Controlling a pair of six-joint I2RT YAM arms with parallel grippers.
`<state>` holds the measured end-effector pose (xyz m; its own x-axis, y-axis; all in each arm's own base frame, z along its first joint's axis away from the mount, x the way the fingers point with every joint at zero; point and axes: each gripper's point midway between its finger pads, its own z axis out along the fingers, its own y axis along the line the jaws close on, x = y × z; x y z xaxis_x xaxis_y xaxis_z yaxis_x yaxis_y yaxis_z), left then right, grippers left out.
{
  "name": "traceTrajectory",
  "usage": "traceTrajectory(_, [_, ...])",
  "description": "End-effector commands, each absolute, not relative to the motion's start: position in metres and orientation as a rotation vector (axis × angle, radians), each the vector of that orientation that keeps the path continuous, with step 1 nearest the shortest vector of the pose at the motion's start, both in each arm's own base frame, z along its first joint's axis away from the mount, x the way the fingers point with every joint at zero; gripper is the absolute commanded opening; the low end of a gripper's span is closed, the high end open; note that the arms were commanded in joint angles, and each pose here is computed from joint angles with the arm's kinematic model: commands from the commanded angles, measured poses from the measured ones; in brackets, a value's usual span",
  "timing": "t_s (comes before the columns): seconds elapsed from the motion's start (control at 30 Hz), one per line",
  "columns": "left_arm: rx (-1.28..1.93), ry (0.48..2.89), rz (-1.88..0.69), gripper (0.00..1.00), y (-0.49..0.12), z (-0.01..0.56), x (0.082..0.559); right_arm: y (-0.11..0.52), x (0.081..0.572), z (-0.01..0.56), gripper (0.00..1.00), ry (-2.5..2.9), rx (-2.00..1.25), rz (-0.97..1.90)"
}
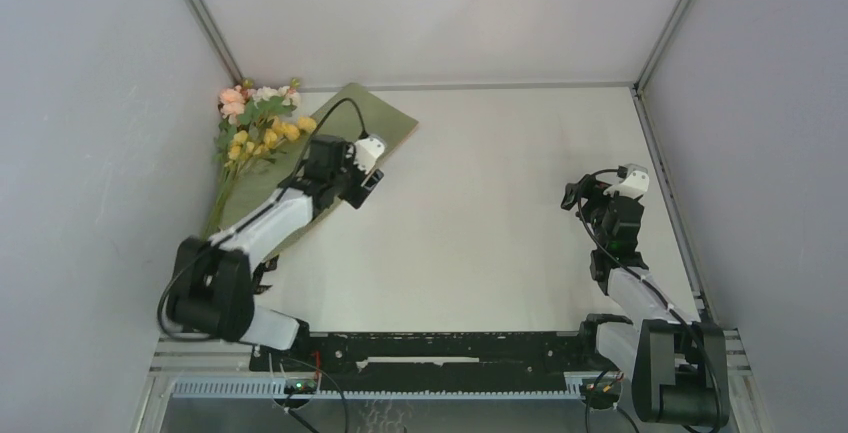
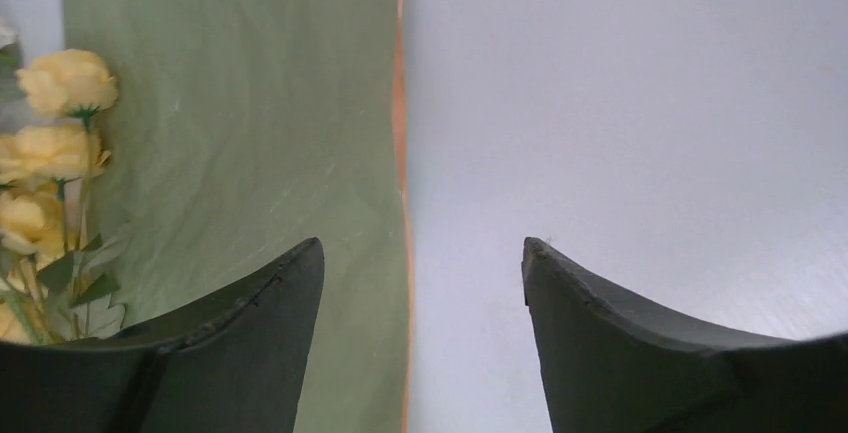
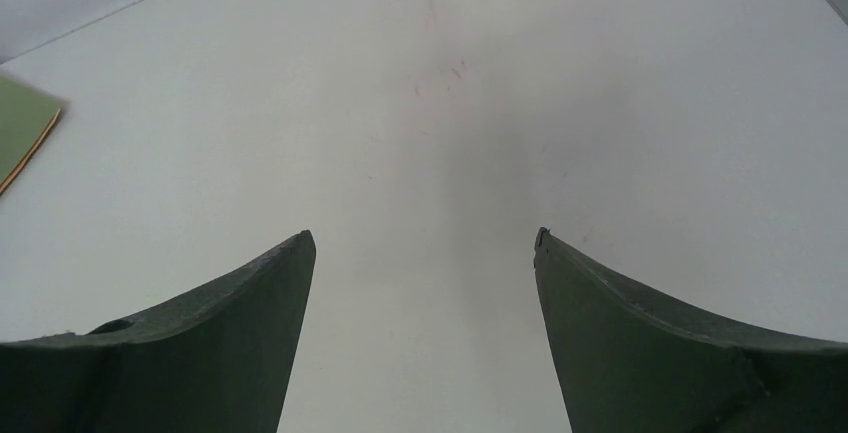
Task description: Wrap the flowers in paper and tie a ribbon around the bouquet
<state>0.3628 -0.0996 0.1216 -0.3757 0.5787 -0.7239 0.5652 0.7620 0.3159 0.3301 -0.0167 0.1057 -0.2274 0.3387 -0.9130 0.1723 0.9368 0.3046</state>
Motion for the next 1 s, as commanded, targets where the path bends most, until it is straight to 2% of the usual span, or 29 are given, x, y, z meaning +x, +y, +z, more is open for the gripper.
traceTrajectory(0.0, [0.895,2.216,0.207,0.75,-0.096,0.104,0.396,-0.018,0.334,0.121,0.89,1.75,0.383,0.156])
traceTrajectory(0.13, [0.821,2.346,0.351,0.62,-0.091,0.087,0.439,-0.016,0.336,0.12,0.9,1.754,0.374,0.159])
traceTrajectory(0.23, [0.81,2.38,0.371,0.5,-0.093,0.08,0.45,-0.015,0.337,0.12,0.89,1.758,0.367,0.162])
traceTrajectory(0.4, [0.818,2.402,0.375,0.48,-0.093,0.068,0.452,-0.014,0.338,0.122,0.9,1.752,0.362,0.166])
traceTrajectory(0.77, [0.853,2.42,0.379,0.5,-0.099,0.055,0.46,-0.014,0.338,0.123,0.9,1.75,0.357,0.166])
traceTrajectory(0.97, [0.846,2.411,0.471,0.44,-0.097,0.054,0.469,-0.014,0.338,0.123,0.9,1.751,0.358,0.167])
